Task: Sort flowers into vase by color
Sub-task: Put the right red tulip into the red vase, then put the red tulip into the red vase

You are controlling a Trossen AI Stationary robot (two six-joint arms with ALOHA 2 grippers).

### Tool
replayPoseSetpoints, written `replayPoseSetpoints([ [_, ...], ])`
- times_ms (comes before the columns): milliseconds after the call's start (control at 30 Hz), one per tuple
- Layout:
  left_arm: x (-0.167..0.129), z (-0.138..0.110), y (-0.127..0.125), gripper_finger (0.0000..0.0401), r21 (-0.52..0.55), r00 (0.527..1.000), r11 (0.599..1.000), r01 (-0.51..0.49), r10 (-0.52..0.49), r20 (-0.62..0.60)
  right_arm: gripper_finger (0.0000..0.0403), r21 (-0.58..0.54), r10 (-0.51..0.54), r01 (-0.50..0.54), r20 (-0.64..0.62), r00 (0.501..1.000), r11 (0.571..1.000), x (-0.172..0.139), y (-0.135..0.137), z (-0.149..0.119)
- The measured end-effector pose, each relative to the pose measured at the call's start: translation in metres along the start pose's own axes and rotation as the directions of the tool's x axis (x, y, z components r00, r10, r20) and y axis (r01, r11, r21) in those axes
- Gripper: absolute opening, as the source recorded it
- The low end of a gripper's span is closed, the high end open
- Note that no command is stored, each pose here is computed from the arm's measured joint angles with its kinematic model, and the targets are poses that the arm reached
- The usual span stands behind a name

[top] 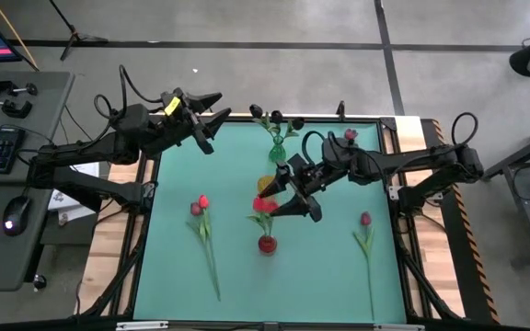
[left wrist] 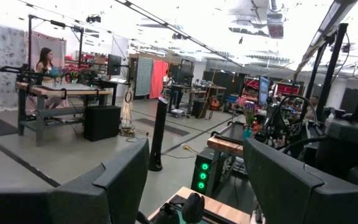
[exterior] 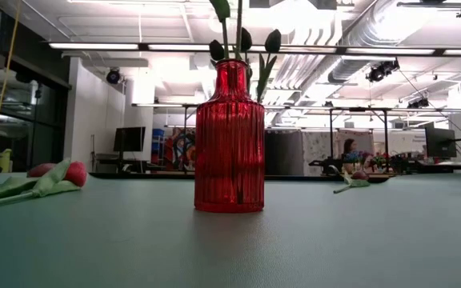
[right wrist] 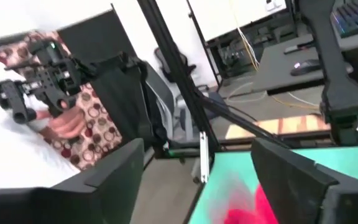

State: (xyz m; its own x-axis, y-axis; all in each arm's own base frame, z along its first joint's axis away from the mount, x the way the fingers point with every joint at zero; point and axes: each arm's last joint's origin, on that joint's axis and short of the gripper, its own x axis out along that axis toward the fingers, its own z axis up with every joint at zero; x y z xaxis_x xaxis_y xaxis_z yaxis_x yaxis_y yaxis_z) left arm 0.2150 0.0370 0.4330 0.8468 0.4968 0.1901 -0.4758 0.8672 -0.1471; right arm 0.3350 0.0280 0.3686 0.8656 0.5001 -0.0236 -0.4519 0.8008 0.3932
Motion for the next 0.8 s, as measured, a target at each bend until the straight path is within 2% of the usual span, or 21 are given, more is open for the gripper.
replayPoseSetpoints([
  [267,0.000,0.000,0.000,0.0248,0.001,1.000,1.000,-0.001,0.001,0.000,0.0304,0.002,-0.040,0.040,-0.061,0.997,0.999,-0.006,-0.001,-0.003],
  [433,0.000,0.000,0.000,0.0248,0.001,1.000,1.000,-0.001,0.001,-0.001,0.0305,-0.018,-0.055,0.055,-0.016,0.998,0.998,-0.016,-0.002,0.008],
  [567,-0.001,-0.001,-0.001,0.0248,0.024,0.998,0.998,0.049,-0.049,-0.025,0.0305,-0.095,-0.069,0.076,0.072,0.995,0.993,-0.038,0.003,0.032],
  [700,-0.009,-0.011,0.000,0.0248,-0.060,0.984,0.995,0.080,-0.088,-0.157,0.0304,-0.166,-0.109,0.135,0.157,0.981,0.977,-0.065,0.014,0.052],
  [800,-0.018,-0.028,0.000,0.0248,-0.165,0.932,0.986,0.031,-0.088,-0.352,0.0304,-0.188,-0.197,0.230,0.179,0.964,0.955,-0.080,0.017,0.057],
])
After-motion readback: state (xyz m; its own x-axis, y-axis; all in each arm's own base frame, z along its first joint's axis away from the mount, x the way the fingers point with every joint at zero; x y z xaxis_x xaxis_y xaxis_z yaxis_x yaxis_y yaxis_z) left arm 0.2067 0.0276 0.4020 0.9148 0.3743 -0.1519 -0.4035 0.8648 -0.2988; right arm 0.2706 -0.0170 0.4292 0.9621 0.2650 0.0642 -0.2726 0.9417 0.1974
